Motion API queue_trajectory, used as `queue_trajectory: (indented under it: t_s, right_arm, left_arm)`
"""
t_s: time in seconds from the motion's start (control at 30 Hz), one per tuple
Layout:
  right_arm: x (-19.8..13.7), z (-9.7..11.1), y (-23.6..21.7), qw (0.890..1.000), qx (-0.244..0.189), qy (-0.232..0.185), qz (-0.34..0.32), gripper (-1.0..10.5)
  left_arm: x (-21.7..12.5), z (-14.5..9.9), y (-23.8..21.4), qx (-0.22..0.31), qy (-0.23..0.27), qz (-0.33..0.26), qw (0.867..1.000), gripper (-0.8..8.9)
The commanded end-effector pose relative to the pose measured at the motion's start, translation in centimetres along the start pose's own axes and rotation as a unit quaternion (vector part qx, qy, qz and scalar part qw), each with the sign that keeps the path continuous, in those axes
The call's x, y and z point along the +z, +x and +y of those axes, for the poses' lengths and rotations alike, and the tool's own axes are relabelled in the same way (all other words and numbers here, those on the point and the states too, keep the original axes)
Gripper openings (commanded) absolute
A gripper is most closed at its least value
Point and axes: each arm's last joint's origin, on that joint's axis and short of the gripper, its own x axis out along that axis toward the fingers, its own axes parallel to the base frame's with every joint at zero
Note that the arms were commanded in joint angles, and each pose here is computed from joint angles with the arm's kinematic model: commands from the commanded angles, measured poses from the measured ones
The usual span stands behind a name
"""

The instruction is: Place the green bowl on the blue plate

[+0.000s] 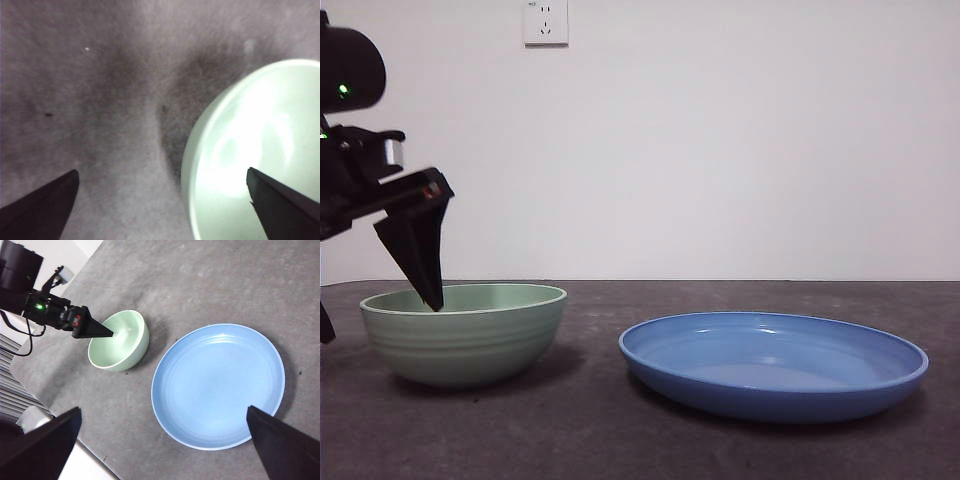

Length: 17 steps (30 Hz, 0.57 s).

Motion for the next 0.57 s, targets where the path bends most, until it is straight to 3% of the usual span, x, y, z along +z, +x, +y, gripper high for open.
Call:
queue_trajectory:
  t_s: [0.03, 0.37, 0.57]
  right_arm:
    - [0.36, 0.19, -0.13, 1.0, 0.003, -0.008, -0.007, 5.9]
    - [0.36, 0.19, -0.13, 1.0, 0.003, -0.008, -0.007, 5.9]
    - [0.36, 0.19, -0.13, 1.0, 0.003, -0.008, -0.007, 5.9]
  left_arm:
    - [0.66, -0.42, 0.37, 0.0, 0.005, 0.001, 1.0, 4.68]
    - [0.62, -0.88, 0.76, -0.002, -0.003, 0.008, 1.0, 1.21]
    - [0.64, -0.89, 0.76, -0.003, -0.002, 0.007, 1.0, 0.15]
